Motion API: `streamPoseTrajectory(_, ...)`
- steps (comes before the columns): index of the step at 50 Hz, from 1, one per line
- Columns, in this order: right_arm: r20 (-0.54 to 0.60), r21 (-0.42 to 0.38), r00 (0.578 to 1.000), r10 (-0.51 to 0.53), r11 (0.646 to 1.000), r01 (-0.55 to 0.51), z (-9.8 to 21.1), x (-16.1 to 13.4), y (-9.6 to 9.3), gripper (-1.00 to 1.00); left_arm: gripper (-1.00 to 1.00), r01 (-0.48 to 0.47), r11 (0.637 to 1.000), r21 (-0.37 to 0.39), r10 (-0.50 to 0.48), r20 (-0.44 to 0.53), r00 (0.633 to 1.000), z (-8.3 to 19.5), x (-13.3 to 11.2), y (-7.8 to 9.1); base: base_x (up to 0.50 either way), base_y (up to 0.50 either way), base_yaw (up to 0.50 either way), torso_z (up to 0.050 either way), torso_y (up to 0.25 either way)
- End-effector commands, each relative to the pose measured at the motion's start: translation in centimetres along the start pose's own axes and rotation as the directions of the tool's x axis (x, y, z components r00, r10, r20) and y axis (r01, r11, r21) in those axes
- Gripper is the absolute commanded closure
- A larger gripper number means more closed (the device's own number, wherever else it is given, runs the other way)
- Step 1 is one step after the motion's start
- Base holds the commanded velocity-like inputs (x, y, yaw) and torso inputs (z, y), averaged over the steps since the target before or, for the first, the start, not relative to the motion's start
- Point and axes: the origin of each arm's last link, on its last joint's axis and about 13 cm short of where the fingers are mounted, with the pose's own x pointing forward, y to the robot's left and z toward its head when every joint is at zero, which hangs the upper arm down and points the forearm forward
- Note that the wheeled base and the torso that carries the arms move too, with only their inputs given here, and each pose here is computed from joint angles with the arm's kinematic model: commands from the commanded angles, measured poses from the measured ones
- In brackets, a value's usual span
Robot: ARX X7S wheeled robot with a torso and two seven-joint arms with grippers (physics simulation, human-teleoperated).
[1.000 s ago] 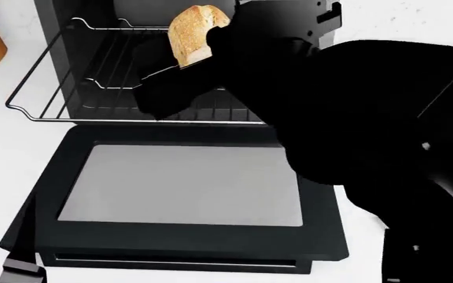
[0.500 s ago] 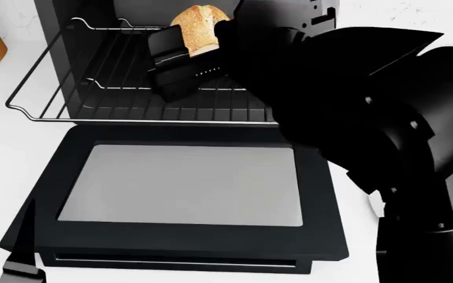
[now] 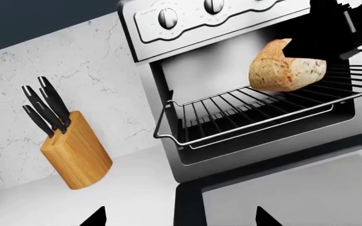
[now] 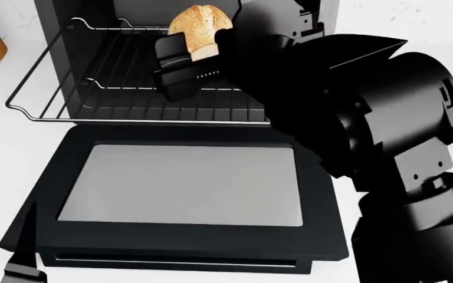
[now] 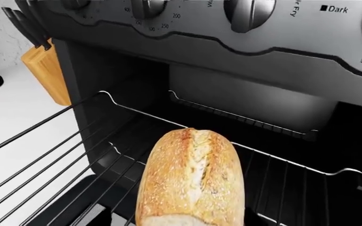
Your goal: Pick the bread from the top rack and place it on the plate on the counter.
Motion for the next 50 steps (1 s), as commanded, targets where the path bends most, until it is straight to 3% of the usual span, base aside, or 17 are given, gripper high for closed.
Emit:
streamPoseTrajectory(1, -0.019, 0.009, 1.000, -0.006, 1.000, 0.006, -0.5, 1.0, -0.4, -1.00, -1.00, 0.004, 1.000, 0.002, -0.004, -0.007, 1.000, -0.1, -0.1, 0.0, 0.00, 0.00, 0.00, 0.000, 0.000)
streamPoseTrajectory(50, -0.076, 0.006, 0.997, 0.010, 1.000, -0.009, -1.6, 4.1, -0.4, -1.00, -1.00, 0.021, 1.000, 0.004, -0.021, -0.015, 1.000, -0.6, -0.2, -0.1, 0.00, 0.00, 0.00, 0.000, 0.000)
